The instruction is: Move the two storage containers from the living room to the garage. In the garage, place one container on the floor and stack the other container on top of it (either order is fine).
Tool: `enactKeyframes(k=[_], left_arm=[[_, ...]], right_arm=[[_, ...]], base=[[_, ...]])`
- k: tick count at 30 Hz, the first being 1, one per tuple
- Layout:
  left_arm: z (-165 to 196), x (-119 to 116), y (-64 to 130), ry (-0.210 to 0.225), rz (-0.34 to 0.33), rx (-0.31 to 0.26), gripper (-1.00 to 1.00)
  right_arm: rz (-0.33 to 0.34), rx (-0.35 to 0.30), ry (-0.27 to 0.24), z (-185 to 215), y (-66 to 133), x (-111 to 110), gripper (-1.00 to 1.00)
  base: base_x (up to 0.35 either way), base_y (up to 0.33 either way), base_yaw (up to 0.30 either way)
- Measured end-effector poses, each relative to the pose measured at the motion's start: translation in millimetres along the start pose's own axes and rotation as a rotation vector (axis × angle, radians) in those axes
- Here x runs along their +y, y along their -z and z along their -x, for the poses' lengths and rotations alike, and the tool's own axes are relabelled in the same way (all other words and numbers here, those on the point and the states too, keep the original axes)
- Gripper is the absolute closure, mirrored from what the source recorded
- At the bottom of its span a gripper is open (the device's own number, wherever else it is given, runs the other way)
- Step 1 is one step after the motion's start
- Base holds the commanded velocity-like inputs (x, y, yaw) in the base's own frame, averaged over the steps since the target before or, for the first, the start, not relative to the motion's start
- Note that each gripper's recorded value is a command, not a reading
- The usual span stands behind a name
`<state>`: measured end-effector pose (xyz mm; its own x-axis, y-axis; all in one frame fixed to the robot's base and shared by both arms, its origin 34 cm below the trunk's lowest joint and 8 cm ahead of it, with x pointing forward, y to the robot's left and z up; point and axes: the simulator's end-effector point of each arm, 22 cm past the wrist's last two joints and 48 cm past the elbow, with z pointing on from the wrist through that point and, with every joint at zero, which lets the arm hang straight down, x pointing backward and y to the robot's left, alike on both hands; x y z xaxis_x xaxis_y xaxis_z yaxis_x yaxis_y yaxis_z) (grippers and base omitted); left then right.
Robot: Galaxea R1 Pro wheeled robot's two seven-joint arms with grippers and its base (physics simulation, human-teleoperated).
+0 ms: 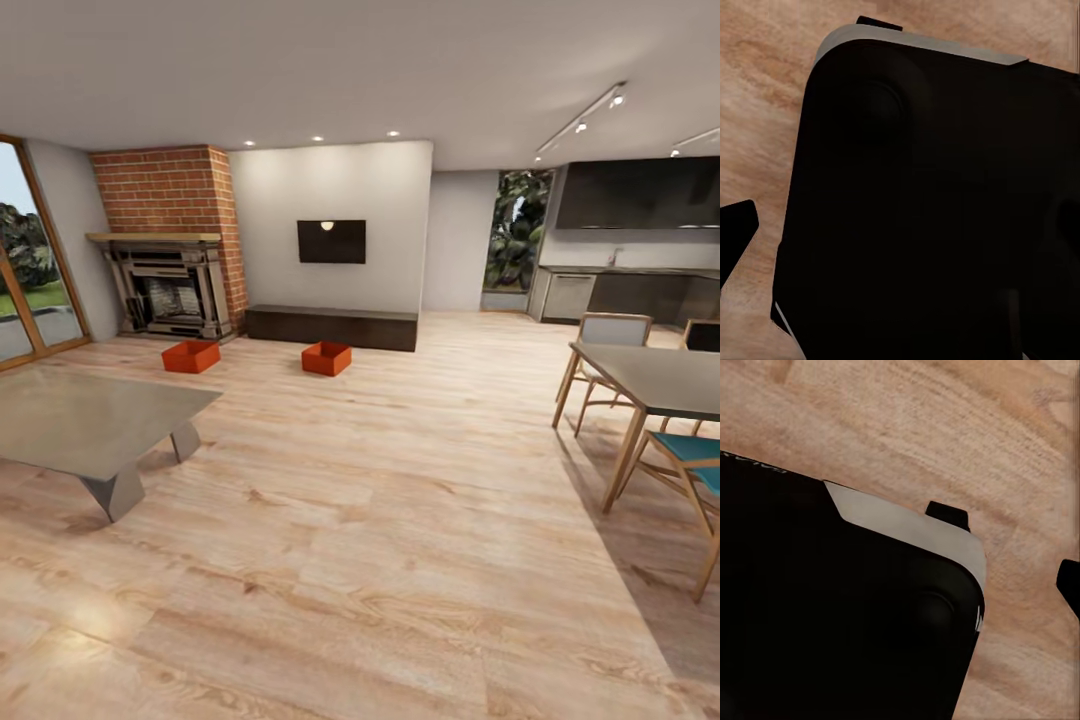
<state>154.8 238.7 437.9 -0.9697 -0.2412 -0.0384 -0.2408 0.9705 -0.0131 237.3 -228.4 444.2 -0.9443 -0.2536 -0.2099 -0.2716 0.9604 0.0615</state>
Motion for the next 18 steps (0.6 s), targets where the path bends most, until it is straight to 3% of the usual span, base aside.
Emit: enactKeyframes(k=[18], left_arm=[[0.1,0.0,0.0,0.000,0.000,0.000,-1.00]], right_arm=[[0.000,0.000,0.000,0.0,0.0,0.0,-1.00]], base=[[0.336,0.000,0.000]])
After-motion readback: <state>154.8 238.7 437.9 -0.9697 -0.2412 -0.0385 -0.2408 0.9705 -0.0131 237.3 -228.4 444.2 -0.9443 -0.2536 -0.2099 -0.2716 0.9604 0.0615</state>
